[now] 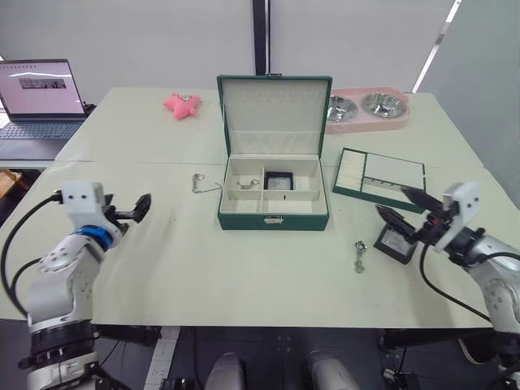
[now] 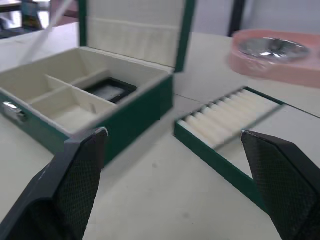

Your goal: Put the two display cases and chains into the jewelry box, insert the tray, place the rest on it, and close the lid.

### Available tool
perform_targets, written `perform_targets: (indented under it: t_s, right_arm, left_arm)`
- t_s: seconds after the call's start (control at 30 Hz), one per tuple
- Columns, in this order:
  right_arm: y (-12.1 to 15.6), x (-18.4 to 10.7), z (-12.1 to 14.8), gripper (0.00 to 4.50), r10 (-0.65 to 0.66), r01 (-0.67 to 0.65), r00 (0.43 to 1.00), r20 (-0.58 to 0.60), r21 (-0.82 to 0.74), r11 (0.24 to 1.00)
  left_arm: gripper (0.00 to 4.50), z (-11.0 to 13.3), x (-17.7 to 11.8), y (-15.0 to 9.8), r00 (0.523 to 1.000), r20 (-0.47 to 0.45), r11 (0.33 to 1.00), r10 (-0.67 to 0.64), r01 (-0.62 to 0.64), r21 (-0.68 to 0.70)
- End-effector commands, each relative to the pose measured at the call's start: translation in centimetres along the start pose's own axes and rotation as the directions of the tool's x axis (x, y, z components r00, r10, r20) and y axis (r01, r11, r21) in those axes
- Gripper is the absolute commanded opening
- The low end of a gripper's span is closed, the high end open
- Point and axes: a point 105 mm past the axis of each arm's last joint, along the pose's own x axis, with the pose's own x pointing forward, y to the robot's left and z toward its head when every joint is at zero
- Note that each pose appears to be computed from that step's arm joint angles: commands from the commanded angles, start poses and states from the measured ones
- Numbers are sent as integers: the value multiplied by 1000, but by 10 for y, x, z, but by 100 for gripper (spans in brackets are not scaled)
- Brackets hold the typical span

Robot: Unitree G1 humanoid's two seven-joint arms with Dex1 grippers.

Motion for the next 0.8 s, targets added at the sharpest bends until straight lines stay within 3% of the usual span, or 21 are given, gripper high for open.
perform_targets:
  t_s: [0.03, 0.13, 0.37, 0.8]
  right_arm:
    - [32, 29, 25, 450, 165, -164, 986, 34, -42, 986]
    - [45, 50, 38, 450, 232, -228, 971, 53, -70, 971]
    - [59, 79, 48, 450, 312, -304, 948, 55, -123, 945]
    - [62, 97, 57, 450, 333, -319, 940, 72, -152, 935]
  left_arm:
    - [448, 12, 16, -29, 998, 47, 999, -49, 49, 4]
    - [448, 12, 29, -47, 995, 54, 997, -78, 79, -11]
    - [448, 1, 48, -61, 998, 11, 998, -59, 59, 7]
    - [448, -31, 74, -69, 993, -100, 998, -58, 57, -11]
